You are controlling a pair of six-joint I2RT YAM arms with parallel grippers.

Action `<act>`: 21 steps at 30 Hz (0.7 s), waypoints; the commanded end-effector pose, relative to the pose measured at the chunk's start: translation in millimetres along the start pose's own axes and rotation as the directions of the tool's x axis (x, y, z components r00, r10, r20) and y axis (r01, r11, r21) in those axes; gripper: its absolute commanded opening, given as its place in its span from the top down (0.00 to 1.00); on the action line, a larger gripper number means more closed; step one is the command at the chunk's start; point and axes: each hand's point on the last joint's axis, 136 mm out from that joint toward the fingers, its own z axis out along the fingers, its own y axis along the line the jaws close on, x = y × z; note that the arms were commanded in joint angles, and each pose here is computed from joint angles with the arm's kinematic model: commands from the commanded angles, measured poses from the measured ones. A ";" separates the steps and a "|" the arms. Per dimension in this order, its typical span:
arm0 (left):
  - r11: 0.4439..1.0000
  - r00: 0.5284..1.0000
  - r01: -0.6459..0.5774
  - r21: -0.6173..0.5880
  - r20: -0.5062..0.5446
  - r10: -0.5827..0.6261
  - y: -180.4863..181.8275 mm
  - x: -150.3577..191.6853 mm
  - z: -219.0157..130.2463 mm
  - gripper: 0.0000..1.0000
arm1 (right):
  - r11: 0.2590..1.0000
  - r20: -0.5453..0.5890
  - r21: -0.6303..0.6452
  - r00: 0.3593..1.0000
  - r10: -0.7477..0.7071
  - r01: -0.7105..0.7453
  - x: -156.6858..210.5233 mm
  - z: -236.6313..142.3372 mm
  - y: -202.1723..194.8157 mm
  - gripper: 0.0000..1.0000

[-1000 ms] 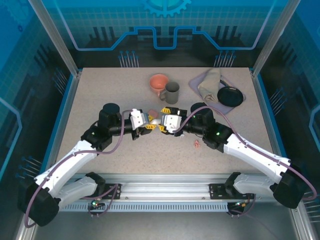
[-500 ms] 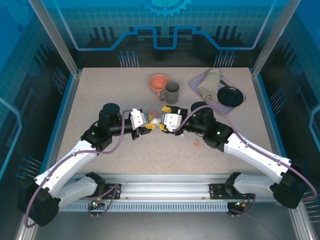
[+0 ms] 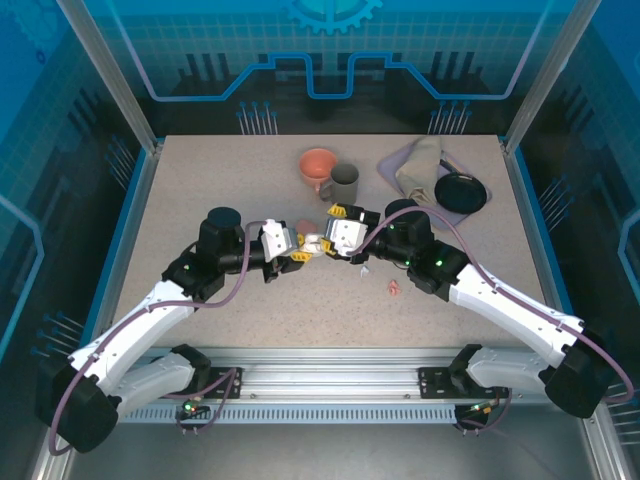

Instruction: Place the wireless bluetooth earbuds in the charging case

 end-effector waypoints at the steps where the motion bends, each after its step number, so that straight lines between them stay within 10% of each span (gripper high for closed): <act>1: 0.999 0.999 -0.040 0.029 0.031 0.039 -6.9 -9.5 -2.1 1.00 | 1.000 0.022 0.008 1.000 0.014 -0.014 -7.6 -5.0 -7.5 0.40; 14: 0.999 0.997 -0.036 -0.040 0.067 0.038 -1.7 -10.6 -6.8 1.00 | 0.954 -0.012 0.145 0.963 0.268 -0.264 13.5 -57.3 -39.0 0.25; 21: 0.997 0.988 -0.008 -0.076 0.153 0.020 -1.6 -21.5 -13.7 1.00 | 0.674 -0.100 0.320 0.684 0.723 -0.666 82.8 -92.6 -58.5 0.26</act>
